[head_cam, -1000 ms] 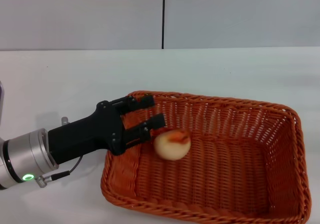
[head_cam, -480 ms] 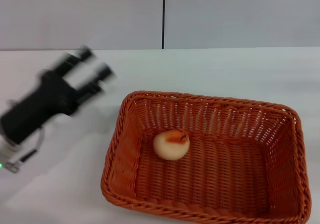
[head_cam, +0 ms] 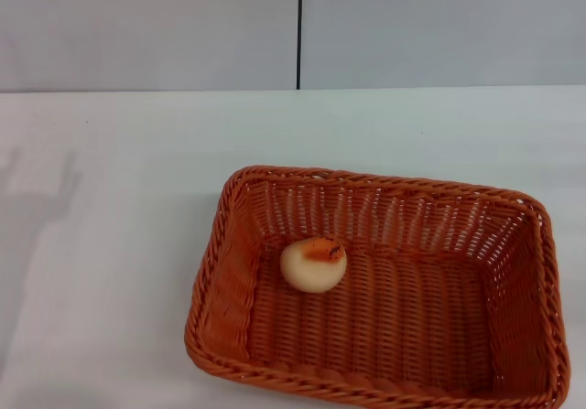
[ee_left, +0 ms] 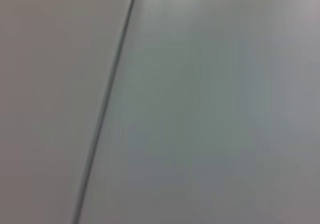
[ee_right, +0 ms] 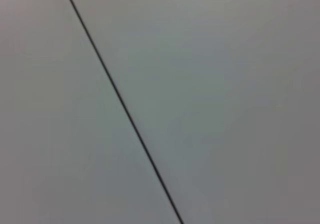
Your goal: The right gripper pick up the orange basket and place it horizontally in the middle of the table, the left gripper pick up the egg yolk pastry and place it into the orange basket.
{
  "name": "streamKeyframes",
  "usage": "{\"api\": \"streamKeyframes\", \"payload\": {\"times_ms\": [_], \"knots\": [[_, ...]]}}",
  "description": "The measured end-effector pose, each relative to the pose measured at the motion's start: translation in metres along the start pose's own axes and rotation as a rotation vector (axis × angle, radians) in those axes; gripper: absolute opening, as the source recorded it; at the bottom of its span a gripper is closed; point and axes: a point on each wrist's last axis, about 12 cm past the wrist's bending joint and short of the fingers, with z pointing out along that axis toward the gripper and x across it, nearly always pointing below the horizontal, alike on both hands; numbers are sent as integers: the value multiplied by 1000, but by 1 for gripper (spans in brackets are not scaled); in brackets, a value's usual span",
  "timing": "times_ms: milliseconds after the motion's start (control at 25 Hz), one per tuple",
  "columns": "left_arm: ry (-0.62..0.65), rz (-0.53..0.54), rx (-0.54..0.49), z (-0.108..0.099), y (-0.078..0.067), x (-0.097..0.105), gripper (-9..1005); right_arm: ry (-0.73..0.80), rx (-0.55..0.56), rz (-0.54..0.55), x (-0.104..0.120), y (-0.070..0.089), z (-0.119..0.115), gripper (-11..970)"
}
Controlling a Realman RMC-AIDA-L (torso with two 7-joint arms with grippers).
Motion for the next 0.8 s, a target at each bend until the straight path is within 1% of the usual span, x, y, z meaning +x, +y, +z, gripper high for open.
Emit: {"api": "streamKeyframes", "payload": {"times_ms": [120, 200, 800], "knots": [[-9, 130, -20, -2, -2, -1, 769, -12, 15, 2, -1, -1, -2, 387], [-8, 172, -22, -1, -2, 0, 769, -13, 18, 4, -1, -1, -2, 387], [10, 184, -35, 10, -1, 6, 768, -16, 32, 6, -1, -3, -7, 387]]}}
